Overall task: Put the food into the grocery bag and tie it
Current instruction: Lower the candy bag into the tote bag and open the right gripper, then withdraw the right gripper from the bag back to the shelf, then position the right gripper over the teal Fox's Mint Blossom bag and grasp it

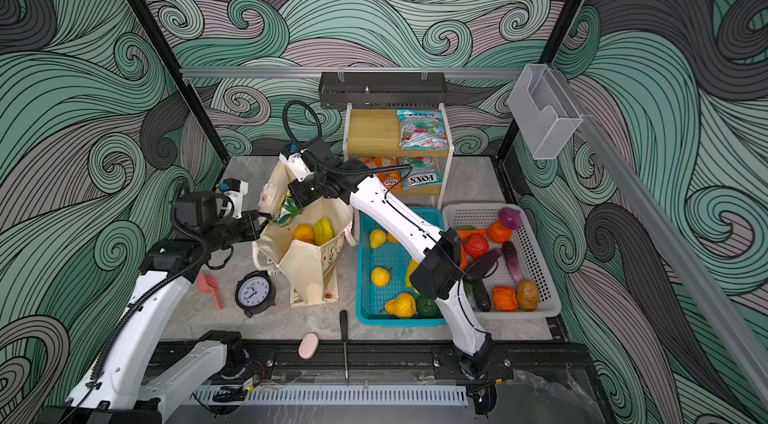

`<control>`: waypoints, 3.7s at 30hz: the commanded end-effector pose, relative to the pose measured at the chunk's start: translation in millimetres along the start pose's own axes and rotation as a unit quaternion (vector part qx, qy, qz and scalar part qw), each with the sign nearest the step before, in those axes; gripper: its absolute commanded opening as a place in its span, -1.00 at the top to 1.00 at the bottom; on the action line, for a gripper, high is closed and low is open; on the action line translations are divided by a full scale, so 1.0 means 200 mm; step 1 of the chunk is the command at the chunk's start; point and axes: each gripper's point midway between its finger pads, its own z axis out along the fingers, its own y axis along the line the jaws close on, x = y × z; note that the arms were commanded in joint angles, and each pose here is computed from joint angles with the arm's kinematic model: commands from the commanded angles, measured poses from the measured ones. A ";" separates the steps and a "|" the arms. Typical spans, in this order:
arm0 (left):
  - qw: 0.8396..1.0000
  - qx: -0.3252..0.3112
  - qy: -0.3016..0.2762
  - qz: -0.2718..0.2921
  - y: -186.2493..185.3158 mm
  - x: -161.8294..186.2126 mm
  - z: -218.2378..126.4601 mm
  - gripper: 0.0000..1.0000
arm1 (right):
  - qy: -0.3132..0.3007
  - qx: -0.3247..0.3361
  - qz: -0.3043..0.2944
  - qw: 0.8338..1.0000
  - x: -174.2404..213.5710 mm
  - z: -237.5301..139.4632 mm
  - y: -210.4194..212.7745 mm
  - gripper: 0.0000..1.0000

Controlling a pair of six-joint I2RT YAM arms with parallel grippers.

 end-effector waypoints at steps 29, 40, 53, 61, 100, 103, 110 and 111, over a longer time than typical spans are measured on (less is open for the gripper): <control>1.000 0.004 -0.013 0.012 -0.02 -0.03 -0.03 1.00 | 0.043 0.259 -0.091 0.961 0.33 0.28 -0.46 1.00; 1.000 0.005 -0.012 0.011 -0.02 -0.03 -0.03 1.00 | 0.051 0.253 -0.094 0.961 0.35 0.27 -0.45 0.16; 1.000 0.013 -0.009 0.011 -0.03 -0.02 -0.01 1.00 | -0.051 0.209 -0.049 0.975 0.04 -0.14 -0.23 -0.99; 1.000 0.016 -0.012 0.008 -0.03 -0.03 -0.01 1.00 | -0.127 0.148 -0.025 0.980 -0.08 -0.59 -0.05 -0.99; 1.000 0.010 0.004 0.000 0.00 -0.01 0.03 1.00 | -0.206 0.291 0.164 0.920 0.07 -1.47 -1.12 -0.98; 1.000 0.013 -0.001 -0.004 -0.01 -0.01 0.03 1.00 | -0.193 0.306 0.158 0.919 0.07 -1.45 -1.17 -0.97; 1.000 0.013 0.002 -0.005 -0.01 -0.01 0.04 1.00 | -0.183 0.333 0.151 0.913 0.03 -1.42 -1.27 -0.97; 1.000 0.012 0.002 -0.005 -0.01 -0.01 0.04 1.00 | -0.180 0.337 0.151 0.912 0.03 -1.41 -1.29 -0.98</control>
